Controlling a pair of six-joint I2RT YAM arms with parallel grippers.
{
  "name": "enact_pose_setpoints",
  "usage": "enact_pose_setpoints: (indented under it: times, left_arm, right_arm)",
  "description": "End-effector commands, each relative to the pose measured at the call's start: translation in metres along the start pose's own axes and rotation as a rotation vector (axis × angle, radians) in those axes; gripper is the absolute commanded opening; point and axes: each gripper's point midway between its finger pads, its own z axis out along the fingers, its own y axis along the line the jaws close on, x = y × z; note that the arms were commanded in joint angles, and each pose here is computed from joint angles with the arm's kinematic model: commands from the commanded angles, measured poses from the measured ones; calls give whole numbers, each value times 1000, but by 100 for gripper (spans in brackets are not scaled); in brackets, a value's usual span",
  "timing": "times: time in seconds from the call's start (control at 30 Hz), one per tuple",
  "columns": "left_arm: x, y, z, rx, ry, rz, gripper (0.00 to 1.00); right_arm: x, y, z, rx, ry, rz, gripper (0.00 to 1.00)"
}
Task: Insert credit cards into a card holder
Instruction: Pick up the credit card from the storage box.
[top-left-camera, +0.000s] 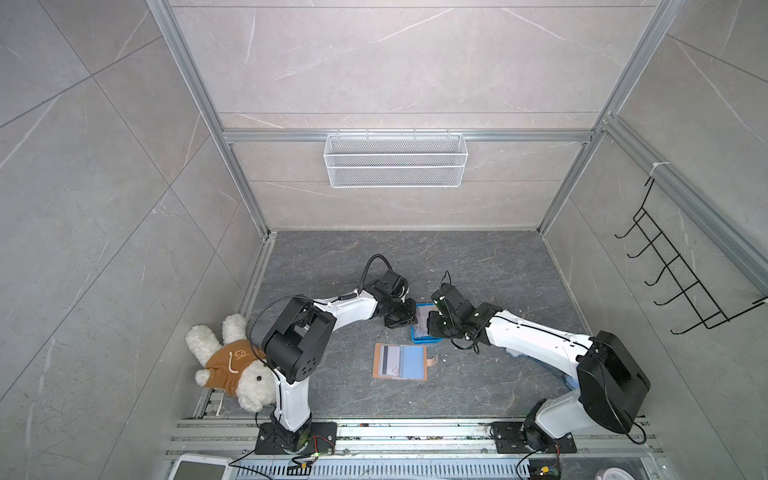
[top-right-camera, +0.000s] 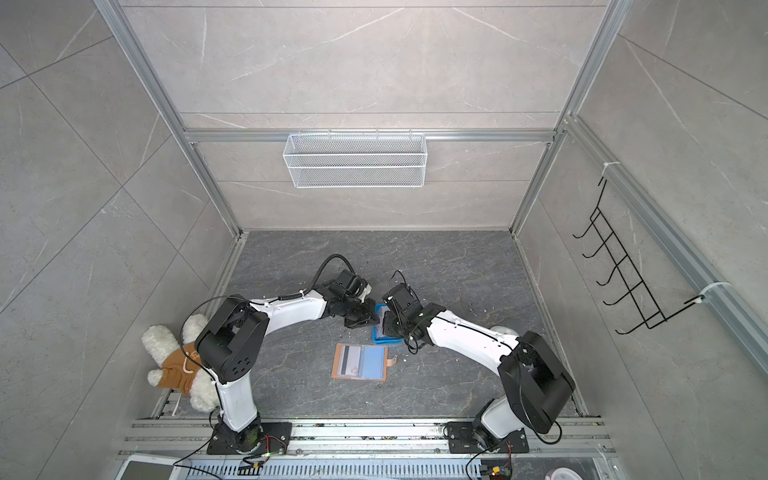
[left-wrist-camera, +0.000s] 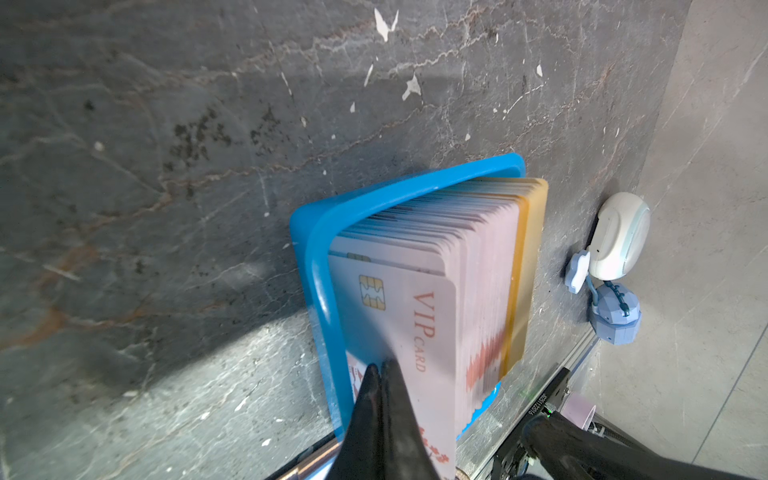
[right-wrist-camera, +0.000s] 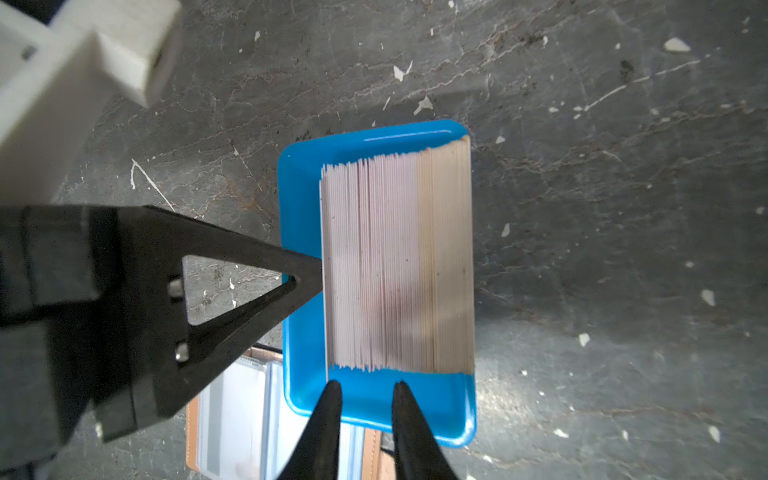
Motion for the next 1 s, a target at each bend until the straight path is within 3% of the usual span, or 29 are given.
enact_pose_setpoints:
  times: [0.0,0.97]
  left_arm:
    - [1,-5,-2,19,-4,2,0]
    - [1,-6,-2,22,-6,3,0]
  right_arm:
    - [-6,6,1,4,-10,11,25]
    - [5,26,19,-44,41,-29,16]
